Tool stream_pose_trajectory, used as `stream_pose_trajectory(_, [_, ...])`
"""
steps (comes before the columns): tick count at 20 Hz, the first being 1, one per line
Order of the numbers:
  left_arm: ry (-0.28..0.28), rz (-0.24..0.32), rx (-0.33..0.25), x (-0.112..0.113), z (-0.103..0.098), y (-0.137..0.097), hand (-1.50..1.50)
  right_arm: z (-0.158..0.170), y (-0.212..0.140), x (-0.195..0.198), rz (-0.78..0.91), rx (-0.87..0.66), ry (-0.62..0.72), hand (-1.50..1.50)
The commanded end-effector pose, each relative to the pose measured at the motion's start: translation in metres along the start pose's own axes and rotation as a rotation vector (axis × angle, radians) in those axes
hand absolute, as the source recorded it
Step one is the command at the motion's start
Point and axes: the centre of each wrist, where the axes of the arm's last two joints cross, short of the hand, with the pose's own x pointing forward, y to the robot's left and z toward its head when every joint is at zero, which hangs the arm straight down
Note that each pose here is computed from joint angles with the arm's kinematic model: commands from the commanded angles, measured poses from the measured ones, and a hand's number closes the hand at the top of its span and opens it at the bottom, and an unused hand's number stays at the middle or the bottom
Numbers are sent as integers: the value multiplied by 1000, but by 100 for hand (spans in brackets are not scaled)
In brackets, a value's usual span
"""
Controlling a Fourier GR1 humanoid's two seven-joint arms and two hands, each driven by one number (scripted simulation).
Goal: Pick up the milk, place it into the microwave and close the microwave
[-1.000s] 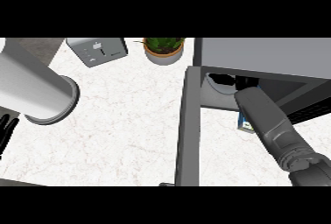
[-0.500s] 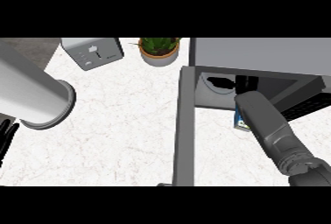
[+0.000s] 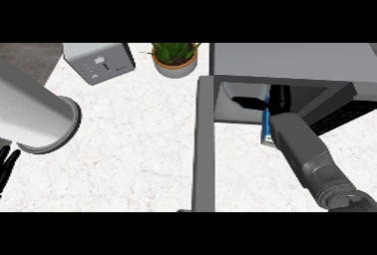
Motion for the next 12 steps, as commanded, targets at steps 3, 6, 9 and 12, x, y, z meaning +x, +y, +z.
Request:
stream_pose_trajectory(3, [11, -13, -3, 1, 5, -8, -150, 37, 20, -10, -146, 41, -1, -150])
stream_pose_trajectory(6, [34, 5, -63, -8, 16, -23, -150, 42, 33, -2, -210, 48, 31, -150])
stream_pose_trajectory(9, [25, 57, -110, 6, 14, -28, -150, 72, 32, -20, -302, 72, 13, -150])
stream_pose_trajectory(12, [37, 92, -165, -1, 11, -23, -150, 92, 37, -24, -415, 138, 18, -150])
